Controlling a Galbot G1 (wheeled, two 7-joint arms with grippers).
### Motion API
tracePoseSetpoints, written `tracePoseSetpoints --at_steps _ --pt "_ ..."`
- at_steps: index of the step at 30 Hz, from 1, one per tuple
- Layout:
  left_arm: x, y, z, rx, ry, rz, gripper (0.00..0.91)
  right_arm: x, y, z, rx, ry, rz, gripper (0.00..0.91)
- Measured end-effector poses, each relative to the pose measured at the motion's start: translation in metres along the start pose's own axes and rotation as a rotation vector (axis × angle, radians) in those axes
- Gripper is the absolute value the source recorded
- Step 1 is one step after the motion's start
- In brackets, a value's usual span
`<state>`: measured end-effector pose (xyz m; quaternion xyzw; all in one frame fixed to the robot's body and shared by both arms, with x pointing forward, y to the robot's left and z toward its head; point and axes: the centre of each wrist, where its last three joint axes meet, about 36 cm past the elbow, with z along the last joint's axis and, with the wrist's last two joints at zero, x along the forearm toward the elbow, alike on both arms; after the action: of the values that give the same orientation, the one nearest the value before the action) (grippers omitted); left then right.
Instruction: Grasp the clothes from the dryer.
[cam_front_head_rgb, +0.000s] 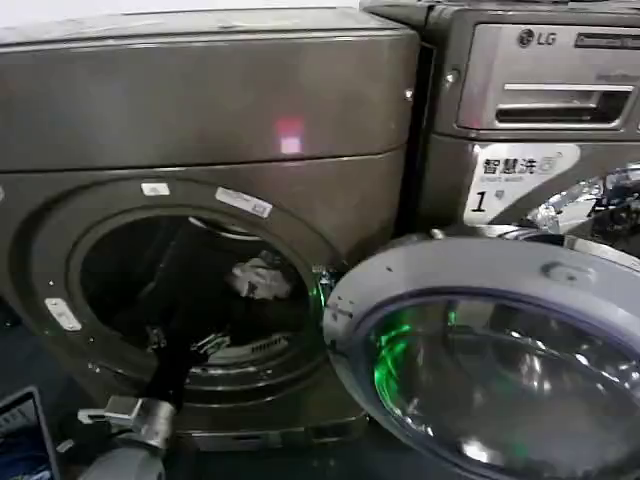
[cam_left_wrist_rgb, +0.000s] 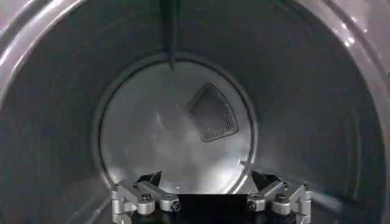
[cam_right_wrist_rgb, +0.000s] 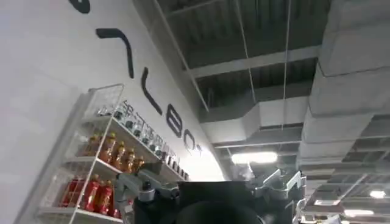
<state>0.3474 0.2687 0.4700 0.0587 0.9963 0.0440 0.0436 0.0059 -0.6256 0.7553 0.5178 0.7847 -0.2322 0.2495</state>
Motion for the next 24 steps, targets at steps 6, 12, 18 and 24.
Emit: tracePoseSetpoints --at_steps 6,12,18,24 --pt "-0.0008 0.0001 -0.0004 0.000 -0.002 0.000 0.907 0.0001 -0.0008 -0.0012 0.002 -0.005 0.001 0.907" --pt "-0.0013 0.0000 -0.0002 0.001 -0.003 0.001 0.907 0.0007 -0.0008 -0.0013 0.003 -0.004 0.001 0.907" --pt "-0.0013 0.0005 0.0002 0.000 -0.001 0.000 0.907 0.0016 0.0001 -0.0012 0.005 -0.003 -0.001 0.907" --pt "-0.0013 0.0011 0.0001 0.000 -0.002 -0.001 0.907 0.0023 0.0024 -0.0039 0.009 -0.002 0.000 0.907"
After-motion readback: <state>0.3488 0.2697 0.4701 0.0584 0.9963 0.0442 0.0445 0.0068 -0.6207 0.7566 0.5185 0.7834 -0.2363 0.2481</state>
